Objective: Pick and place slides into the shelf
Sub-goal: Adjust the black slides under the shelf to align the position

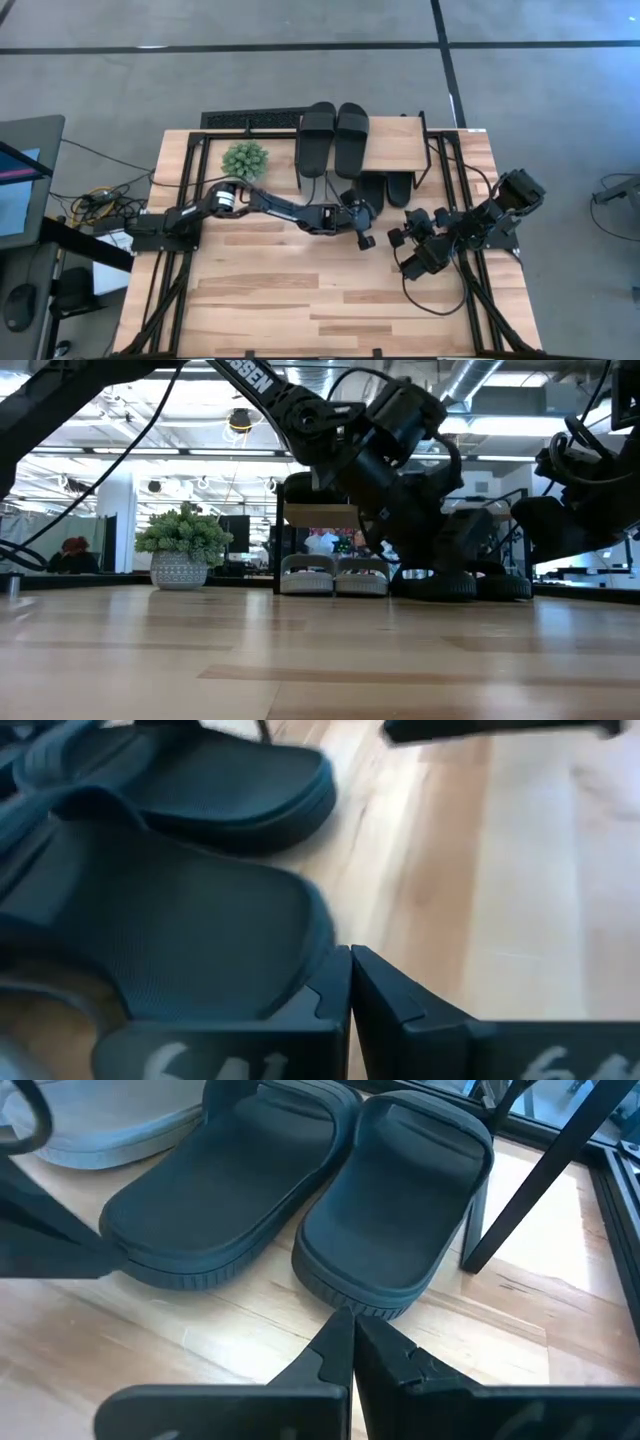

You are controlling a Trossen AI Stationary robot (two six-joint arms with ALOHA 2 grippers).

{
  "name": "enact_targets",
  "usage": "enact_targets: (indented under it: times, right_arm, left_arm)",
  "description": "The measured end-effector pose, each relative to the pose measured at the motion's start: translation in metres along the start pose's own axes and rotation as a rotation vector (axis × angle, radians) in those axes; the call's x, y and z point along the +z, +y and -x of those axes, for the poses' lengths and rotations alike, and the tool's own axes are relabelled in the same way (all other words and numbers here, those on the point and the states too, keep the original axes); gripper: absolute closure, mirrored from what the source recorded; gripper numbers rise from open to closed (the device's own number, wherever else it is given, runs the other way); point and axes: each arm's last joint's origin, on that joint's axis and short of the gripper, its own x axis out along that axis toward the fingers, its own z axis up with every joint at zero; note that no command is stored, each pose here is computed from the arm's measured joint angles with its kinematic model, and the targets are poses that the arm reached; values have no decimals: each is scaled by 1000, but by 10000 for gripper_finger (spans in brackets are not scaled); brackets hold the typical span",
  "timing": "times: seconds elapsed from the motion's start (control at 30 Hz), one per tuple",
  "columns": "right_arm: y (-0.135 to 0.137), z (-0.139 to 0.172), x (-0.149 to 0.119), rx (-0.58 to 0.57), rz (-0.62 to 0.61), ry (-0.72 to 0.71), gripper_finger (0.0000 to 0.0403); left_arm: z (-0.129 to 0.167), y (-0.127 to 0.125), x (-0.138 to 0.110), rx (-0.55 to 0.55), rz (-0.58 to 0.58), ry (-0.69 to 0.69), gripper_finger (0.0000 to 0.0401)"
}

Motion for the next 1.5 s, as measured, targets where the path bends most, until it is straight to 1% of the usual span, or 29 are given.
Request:
enact_targets:
  times: [0.1,0.3,0.7,1.5]
  right_arm:
    - [0,0,0,2,-3,1,403]
    - [1,0,0,5,-8,2,403]
    - [2,0,-1,13,-20,4,403]
    - [2,0,-1,16,-23,5,403]
  left_arm:
    - [-3,5,-3,8,11,21,401]
    - [-6,11,-2,18,22,19,401]
    - [-12,30,-1,63,55,24,401]
    - [-13,34,2,70,75,-8,401]
